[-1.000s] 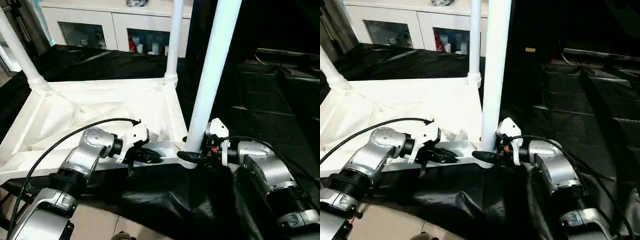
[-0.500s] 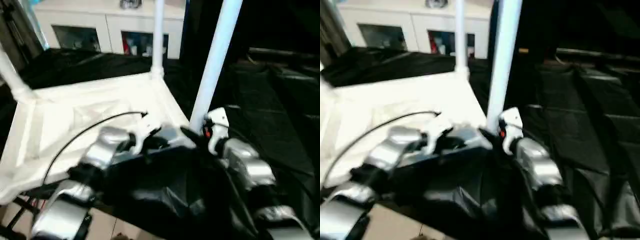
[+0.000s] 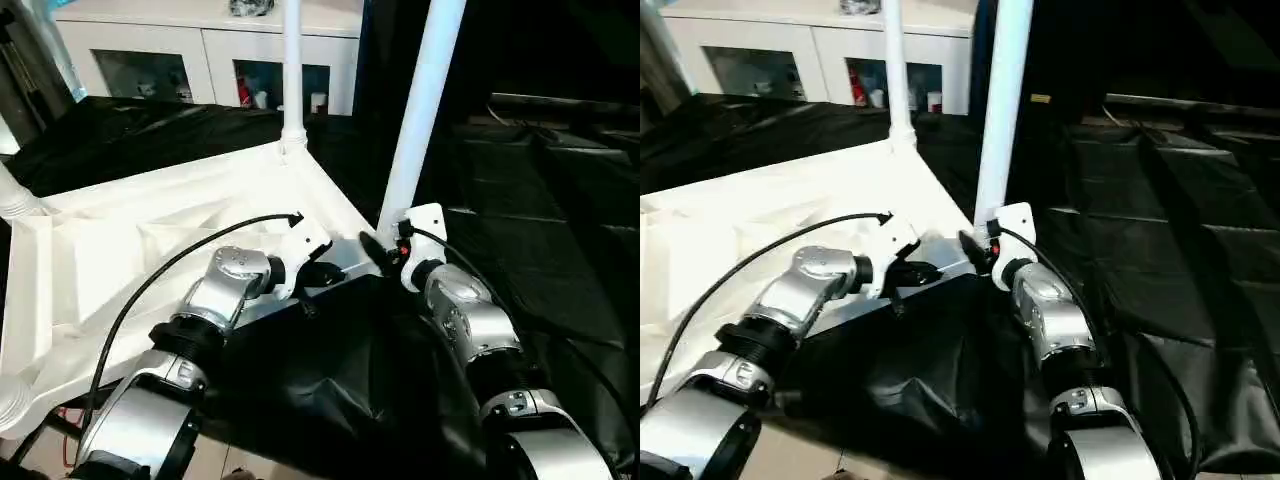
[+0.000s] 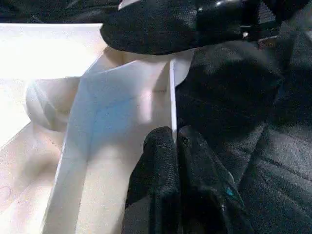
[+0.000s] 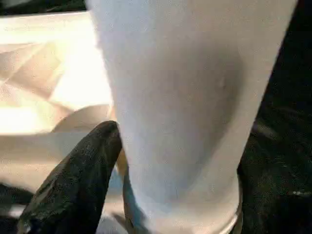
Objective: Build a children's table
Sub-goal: Rotate leg to tighten
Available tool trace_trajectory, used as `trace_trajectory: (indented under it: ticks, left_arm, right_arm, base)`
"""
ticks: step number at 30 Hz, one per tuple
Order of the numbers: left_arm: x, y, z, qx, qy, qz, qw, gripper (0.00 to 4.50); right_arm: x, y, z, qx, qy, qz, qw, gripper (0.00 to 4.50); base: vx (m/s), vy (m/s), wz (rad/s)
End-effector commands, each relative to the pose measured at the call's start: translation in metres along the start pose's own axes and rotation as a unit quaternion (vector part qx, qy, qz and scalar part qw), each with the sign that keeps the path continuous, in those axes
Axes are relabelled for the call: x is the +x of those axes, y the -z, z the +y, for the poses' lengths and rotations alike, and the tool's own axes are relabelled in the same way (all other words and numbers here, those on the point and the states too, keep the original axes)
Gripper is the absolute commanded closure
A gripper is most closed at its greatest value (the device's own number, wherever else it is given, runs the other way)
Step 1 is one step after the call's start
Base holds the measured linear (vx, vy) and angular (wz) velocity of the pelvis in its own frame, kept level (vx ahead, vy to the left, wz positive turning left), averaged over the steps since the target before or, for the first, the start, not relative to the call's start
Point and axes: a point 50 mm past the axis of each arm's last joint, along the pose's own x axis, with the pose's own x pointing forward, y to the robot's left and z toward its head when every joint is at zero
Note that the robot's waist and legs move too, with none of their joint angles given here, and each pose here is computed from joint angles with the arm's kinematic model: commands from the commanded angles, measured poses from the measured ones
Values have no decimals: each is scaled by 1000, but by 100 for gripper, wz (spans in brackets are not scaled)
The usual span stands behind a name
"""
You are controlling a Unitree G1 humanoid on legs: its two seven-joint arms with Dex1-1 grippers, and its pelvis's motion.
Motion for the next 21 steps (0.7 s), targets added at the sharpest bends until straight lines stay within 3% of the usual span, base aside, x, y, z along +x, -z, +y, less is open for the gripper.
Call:
trace_trajectory:
  ticks: [1, 7, 13, 21]
  left_arm:
    - [8, -21, -14, 45, 64, -47, 996, 450]
    - [-16, -9, -14, 69, 131, -33, 988, 450]
    - [-34, 0, -13, 80, 168, -19, 982, 450]
    - [-41, 5, -15, 80, 181, -11, 980, 450]
  right_arm:
    - [8, 5, 35, -16, -131, 20, 991, 60]
    - [-24, 4, 11, -61, -216, 38, 974, 60]
    - [-48, 4, -3, -73, -270, 62, 958, 60]
    - [-52, 5, 0, -71, -293, 71, 951, 131]
  base:
    - [0, 0, 0]
    - [0, 0, 0]
    - [0, 0, 0]
    - [0, 0, 0]
